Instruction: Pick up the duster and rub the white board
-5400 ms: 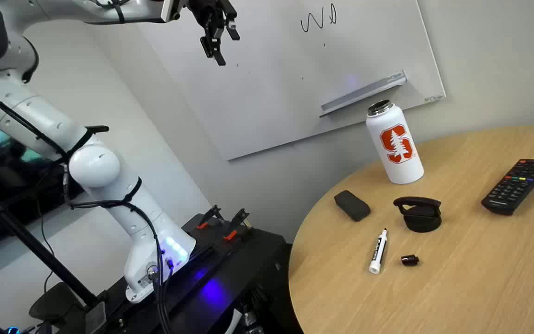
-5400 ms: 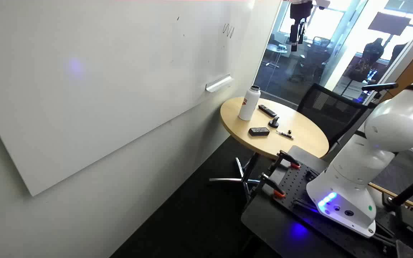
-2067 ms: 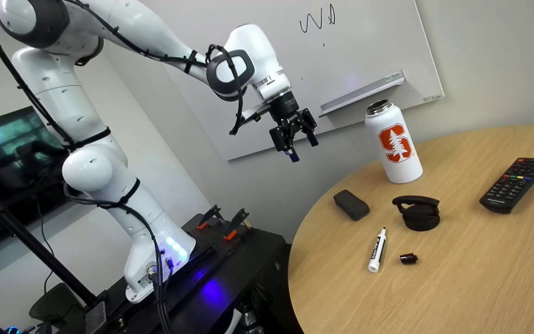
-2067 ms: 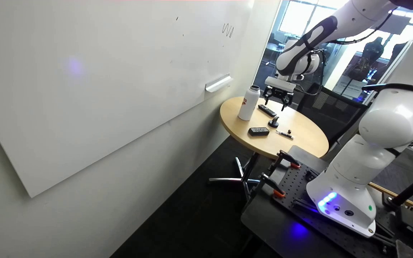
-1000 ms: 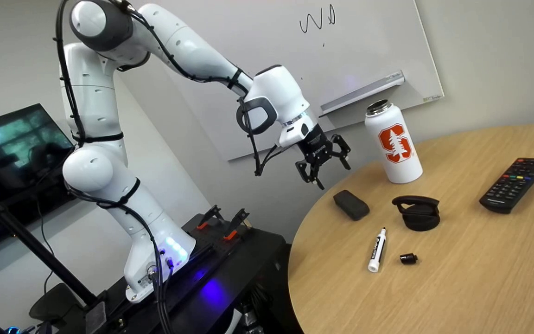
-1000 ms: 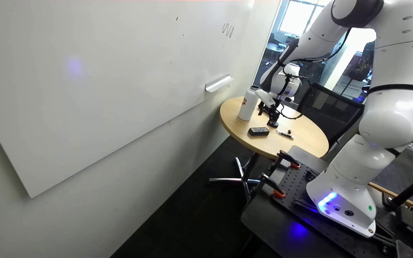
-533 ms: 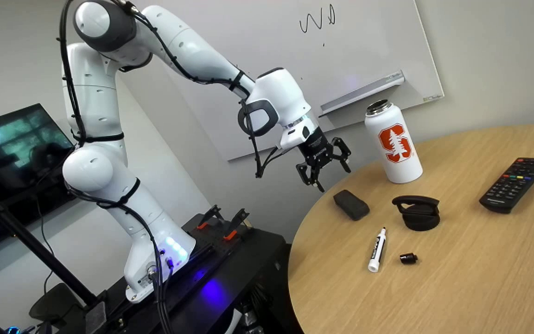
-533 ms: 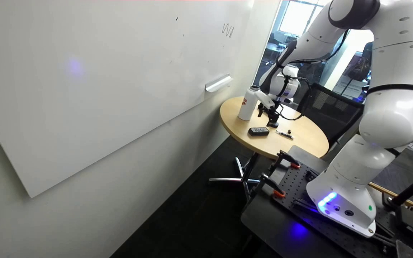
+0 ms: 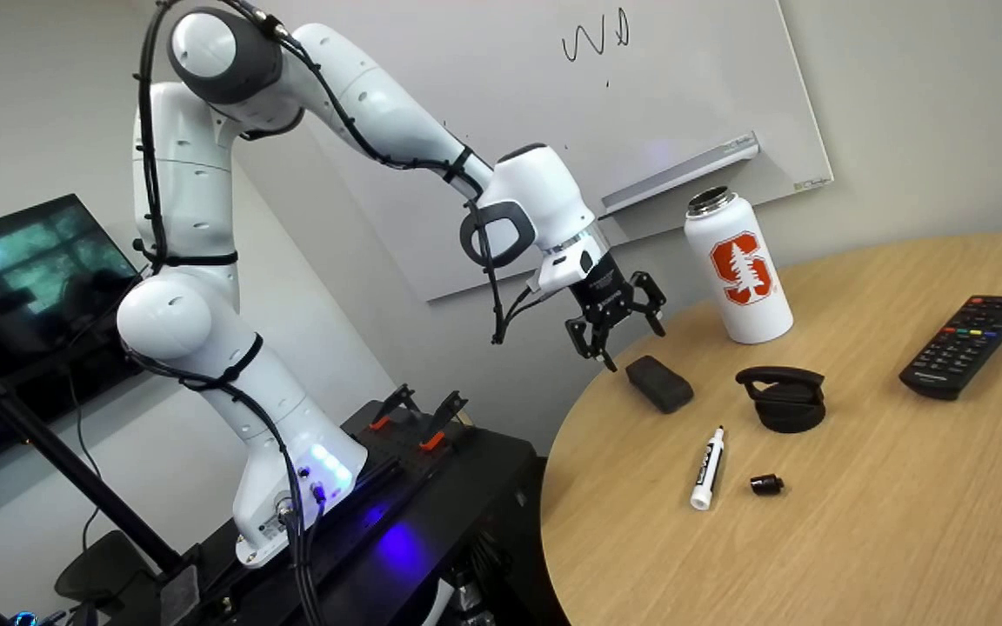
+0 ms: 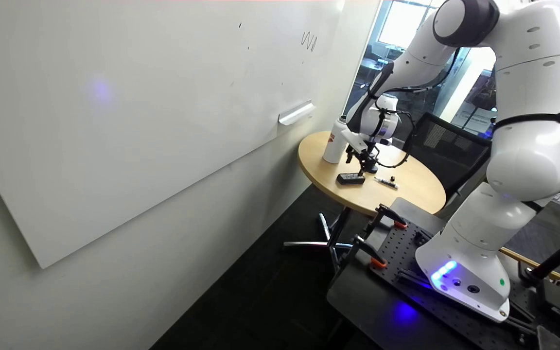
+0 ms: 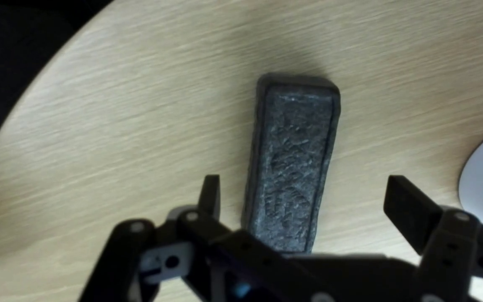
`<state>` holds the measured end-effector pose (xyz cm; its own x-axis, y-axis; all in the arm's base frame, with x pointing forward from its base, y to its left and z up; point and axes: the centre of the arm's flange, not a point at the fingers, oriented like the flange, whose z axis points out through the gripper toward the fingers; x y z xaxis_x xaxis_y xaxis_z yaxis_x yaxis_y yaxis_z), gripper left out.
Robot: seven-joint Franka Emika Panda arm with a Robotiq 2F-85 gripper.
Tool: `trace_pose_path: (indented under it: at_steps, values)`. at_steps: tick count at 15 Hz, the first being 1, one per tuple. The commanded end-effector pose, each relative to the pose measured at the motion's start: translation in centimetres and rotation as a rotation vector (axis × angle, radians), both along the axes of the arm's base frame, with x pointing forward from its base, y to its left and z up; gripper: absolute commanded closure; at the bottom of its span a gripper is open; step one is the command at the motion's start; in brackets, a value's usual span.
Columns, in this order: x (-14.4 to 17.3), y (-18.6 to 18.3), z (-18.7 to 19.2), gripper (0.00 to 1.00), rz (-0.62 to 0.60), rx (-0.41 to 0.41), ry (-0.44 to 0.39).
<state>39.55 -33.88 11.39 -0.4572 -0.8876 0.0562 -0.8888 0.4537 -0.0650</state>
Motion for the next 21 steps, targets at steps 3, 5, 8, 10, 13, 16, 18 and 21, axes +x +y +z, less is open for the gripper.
trace_pose_path:
  at_steps: [3, 5, 8, 10, 13, 16, 18, 21]
  values:
    - [1.0, -1.1, -2.3, 0.0, -0.017, -0.02, -0.006]
    - [1.1, -1.4, -2.9, 0.0, -0.02, -0.02, 0.003]
    - [1.2, -1.7, -3.7, 0.0, -0.019, -0.022, 0.013]
    - [1.2, -1.8, -4.0, 0.0, -0.017, -0.023, 0.017]
    - [1.3, -1.8, -4.3, 0.0, -0.013, -0.025, 0.019]
    - [1.4, -1.8, -4.4, 0.34, -0.012, -0.028, 0.018]
    - [1.4, -1.8, -4.5, 0.51, -0.011, -0.029, 0.019]
    - [1.3, -1.7, -4.4, 0.72, -0.01, -0.033, 0.017]
